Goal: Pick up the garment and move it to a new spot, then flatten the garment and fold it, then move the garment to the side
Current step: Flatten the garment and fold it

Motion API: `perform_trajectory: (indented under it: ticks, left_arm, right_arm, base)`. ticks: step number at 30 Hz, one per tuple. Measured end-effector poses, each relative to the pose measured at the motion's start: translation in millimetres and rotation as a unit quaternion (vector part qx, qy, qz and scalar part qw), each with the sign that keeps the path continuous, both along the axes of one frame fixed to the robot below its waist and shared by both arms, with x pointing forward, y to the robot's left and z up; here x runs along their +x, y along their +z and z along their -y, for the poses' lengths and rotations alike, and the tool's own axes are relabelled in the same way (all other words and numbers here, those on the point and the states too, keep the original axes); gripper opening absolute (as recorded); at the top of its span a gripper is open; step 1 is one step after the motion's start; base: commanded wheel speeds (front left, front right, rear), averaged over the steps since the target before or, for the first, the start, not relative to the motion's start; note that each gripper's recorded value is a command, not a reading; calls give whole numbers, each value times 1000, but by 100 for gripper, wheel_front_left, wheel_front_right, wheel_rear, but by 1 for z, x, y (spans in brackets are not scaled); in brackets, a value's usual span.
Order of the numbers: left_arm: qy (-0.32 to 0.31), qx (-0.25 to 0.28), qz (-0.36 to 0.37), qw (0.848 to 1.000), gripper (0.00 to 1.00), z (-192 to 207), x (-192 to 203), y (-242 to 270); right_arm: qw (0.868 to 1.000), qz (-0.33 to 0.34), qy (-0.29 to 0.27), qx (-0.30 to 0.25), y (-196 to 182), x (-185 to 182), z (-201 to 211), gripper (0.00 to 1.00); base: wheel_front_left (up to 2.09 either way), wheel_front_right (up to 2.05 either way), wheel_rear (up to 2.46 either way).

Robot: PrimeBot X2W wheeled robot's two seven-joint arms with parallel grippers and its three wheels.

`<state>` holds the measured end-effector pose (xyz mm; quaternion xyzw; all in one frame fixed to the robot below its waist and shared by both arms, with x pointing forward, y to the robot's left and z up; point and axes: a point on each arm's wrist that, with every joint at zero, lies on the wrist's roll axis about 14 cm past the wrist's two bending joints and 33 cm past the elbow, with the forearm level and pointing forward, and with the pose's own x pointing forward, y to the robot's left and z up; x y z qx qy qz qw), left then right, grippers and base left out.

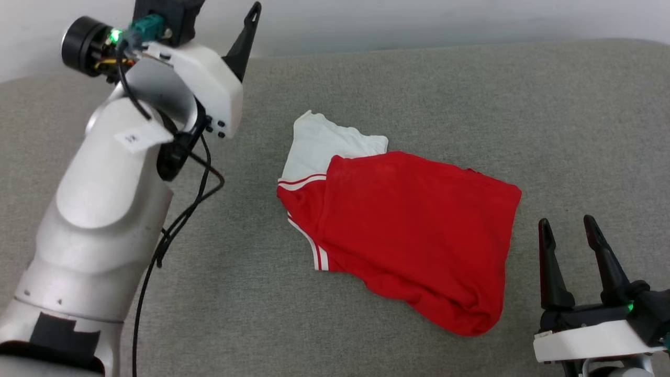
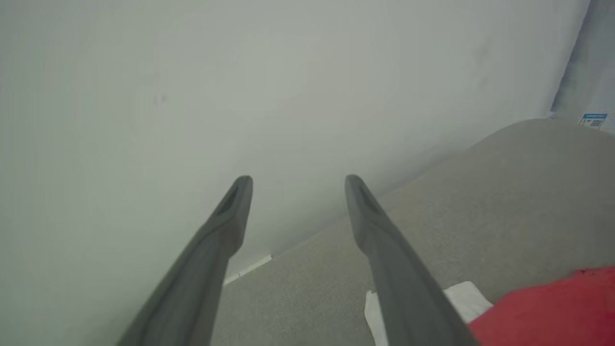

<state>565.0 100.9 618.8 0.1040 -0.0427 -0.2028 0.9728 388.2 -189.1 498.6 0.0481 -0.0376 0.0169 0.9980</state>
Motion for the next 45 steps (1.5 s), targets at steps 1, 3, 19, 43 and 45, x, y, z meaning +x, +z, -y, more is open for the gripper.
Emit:
perform_trajectory:
  ticks: [1, 3, 19, 43, 45]
  left_arm:
    - [-8, 3, -23, 1000, 100, 5, 4, -5]
    - [-24, 15, -77, 997, 100, 15, 11, -20]
    - [-100, 144, -444, 879, 100, 42, -5, -165]
    - [-153, 223, -500, 823, 0, 38, -50, -222]
    - [-155, 215, -471, 841, 0, 37, -48, -206]
  right_arm:
    - [1000, -2, -1, 0, -1, 2, 1, 100]
    - [1000, -3, -3, -1, -3, 6, 2, 100]
    - [999, -35, -24, -4, -31, 28, 17, 100]
    - [998, -38, -41, -2, -34, 31, 29, 100]
    - [999, -36, -37, -1, -31, 28, 26, 100]
  base:
    - [0, 0, 0]
    - [0, 0, 0]
    - [0, 0, 0]
    - [0, 0, 0]
    - [0, 0, 0]
